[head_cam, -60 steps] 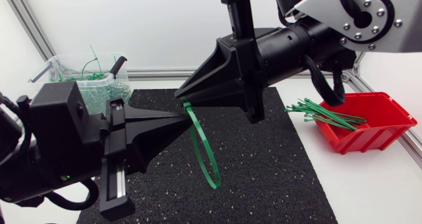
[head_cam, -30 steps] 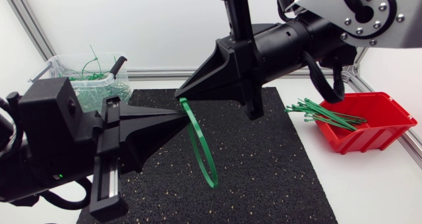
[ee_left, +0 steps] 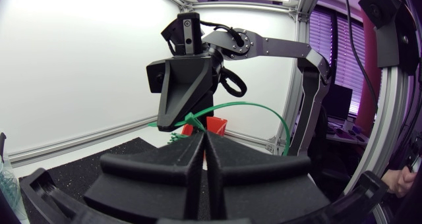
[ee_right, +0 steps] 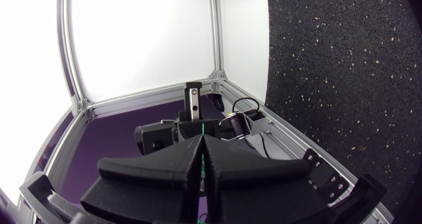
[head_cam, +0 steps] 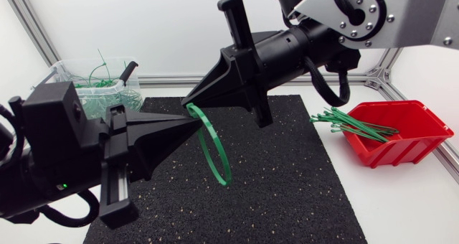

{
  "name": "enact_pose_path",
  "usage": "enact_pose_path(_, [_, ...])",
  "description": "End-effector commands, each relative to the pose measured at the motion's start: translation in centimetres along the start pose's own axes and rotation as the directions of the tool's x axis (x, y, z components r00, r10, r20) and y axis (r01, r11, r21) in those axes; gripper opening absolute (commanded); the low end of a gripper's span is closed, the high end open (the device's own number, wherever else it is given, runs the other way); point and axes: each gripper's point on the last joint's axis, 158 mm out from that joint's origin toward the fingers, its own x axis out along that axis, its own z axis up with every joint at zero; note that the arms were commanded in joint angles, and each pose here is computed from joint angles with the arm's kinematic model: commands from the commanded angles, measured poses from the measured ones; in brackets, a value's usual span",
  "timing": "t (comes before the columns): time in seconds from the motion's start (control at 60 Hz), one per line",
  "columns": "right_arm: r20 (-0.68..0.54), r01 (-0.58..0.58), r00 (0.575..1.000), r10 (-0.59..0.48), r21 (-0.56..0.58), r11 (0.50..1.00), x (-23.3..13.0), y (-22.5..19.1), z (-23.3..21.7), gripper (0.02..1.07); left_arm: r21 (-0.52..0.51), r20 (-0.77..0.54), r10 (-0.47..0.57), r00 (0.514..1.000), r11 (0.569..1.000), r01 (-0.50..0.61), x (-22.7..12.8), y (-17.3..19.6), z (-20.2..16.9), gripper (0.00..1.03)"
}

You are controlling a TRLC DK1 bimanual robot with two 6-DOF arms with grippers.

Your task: Take a green cable tie from the red box, thread the tail through the head to close it, then place it in the transparent bin on the left.

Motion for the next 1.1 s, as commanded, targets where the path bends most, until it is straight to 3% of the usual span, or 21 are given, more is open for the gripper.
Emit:
enact_pose_path(0.0, [0.034, 0.033, 0.999, -0.034, 0.042, 0.999, 0.8, -1.2, 1.9, 0.08, 0.032, 0.058, -0.075, 0.995, 0.997, 0.073, -0.4, -2.0, 2.4, 0.03])
enact_pose_path(0.35, [0.031, 0.023, 0.999, -0.023, 0.0, 1.0, 0.4, -0.5, 0.1, 0.08, 0.027, 0.049, -0.058, 0.997, 0.998, 0.056, -0.3, -1.4, 2.1, 0.03])
enact_pose_path(0.55, [0.016, -0.047, 0.999, 0.049, -0.111, 0.993, -1.8, 3.3, -3.3, 0.5, -0.016, 0.014, -0.019, 1.0, 1.0, 0.019, -0.2, 0.4, 2.0, 0.03])
enact_pose_path(0.717, [0.048, -0.053, 0.997, 0.058, -0.094, 0.994, -3.2, 2.4, -2.5, 0.92, -0.034, -0.003, 0.038, 0.999, 0.999, -0.038, -0.6, 2.3, 2.7, 0.03])
enact_pose_path(0.817, [0.084, -0.039, 0.995, 0.045, -0.072, 0.997, -4.0, 0.8, -1.4, 1.02, -0.022, -0.014, 0.06, 0.998, 0.998, -0.06, -0.7, 2.9, 3.4, 0.03])
enact_pose_path(0.933, [0.13, 0.0, 0.991, 0.009, -0.072, 0.997, -5.1, -0.8, -0.4, 1.02, -0.026, -0.067, 0.129, 0.989, 0.991, -0.131, -0.9, 5.4, 3.2, 0.03])
enact_pose_path(1.083, [0.263, 0.196, 0.951, -0.161, -0.112, 0.974, -6.1, -4.7, 1.9, 1.02, 0.006, -0.086, 0.217, 0.972, 0.976, -0.217, -2.3, 7.4, 4.5, 0.03])
